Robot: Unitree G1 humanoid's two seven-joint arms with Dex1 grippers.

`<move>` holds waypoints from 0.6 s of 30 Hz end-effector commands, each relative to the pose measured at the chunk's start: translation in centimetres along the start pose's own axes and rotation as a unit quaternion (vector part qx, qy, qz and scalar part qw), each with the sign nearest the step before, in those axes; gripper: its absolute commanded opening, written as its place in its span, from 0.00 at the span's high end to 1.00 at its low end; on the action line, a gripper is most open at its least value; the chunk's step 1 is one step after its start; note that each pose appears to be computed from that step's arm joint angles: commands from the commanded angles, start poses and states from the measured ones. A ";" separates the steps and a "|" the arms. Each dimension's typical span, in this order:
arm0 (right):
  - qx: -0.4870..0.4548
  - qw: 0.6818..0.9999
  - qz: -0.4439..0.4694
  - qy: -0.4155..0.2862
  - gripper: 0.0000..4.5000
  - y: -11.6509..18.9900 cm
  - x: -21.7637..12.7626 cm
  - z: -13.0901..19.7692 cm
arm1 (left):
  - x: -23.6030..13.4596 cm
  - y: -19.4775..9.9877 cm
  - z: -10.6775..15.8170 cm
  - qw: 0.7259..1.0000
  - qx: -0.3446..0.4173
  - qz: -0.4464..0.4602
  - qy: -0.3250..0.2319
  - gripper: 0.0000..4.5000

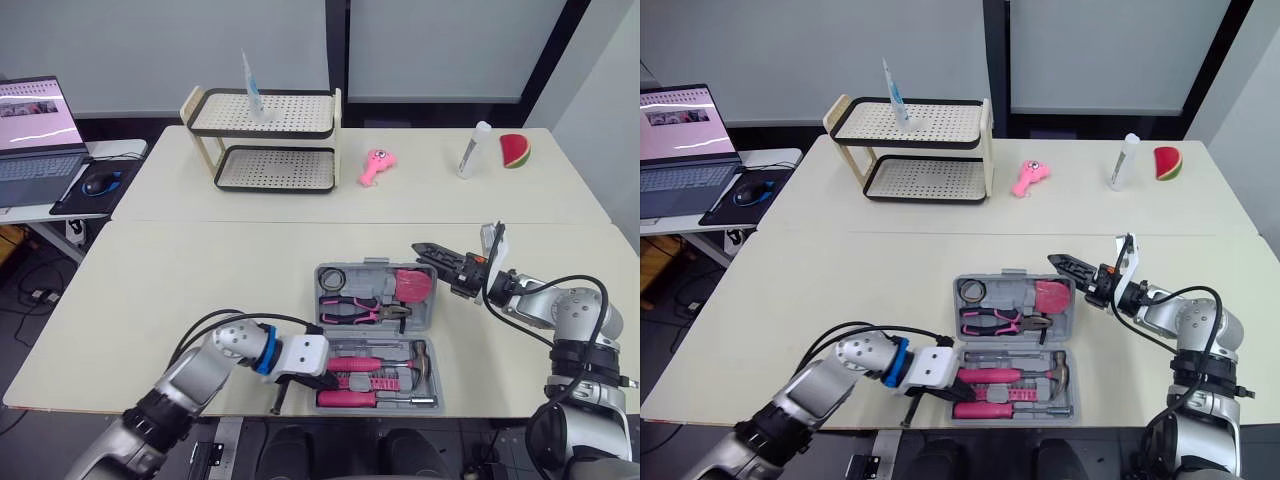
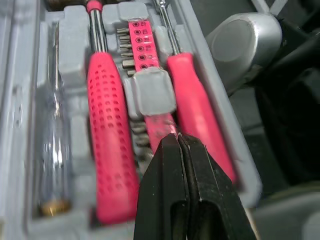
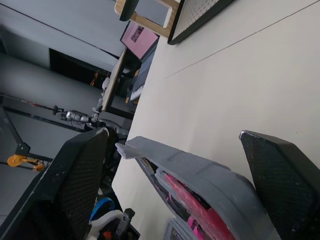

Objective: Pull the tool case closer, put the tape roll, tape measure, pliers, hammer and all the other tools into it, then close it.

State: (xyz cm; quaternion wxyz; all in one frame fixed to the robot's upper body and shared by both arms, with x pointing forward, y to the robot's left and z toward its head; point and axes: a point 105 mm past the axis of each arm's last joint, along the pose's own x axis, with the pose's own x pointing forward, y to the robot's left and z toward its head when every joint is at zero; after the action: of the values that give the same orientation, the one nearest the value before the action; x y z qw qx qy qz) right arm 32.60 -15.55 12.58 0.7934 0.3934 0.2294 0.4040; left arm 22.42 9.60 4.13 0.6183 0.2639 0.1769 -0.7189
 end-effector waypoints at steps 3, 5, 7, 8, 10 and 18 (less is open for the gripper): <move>-0.025 0.998 0.053 0.027 0.01 3.7 -1.1 -0.1 | -4.8 -1.2 0.7 0.999 -0.031 0.025 0.005 1.00; -0.031 0.995 0.073 0.063 0.01 5.3 -2.1 -1.3 | -6.6 -1.5 -0.9 0.997 -0.052 0.044 0.032 1.00; -0.046 0.989 0.090 0.103 0.01 6.8 -3.3 -2.8 | -8.1 -1.7 -2.3 0.994 -0.072 0.064 0.053 1.00; -0.055 0.986 0.099 0.123 0.01 7.5 -4.1 -3.5 | -8.8 -1.7 -3.0 0.992 -0.077 0.075 0.063 1.00; -0.080 0.977 0.110 0.165 0.01 9.2 -5.9 -4.9 | -10.3 -1.2 -4.3 0.987 -0.088 0.110 0.075 1.00; -0.389 0.900 -0.147 0.128 0.00 6.3 -7.9 -1.7 | -15.0 4.0 -6.4 0.941 -0.088 0.325 0.021 0.91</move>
State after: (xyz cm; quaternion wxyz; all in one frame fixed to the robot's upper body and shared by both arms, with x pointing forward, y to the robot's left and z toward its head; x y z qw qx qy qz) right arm 21.98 -17.52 16.60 0.8552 0.0495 0.2645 0.4430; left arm 27.79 23.47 6.98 0.8116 0.2585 0.1893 -0.4885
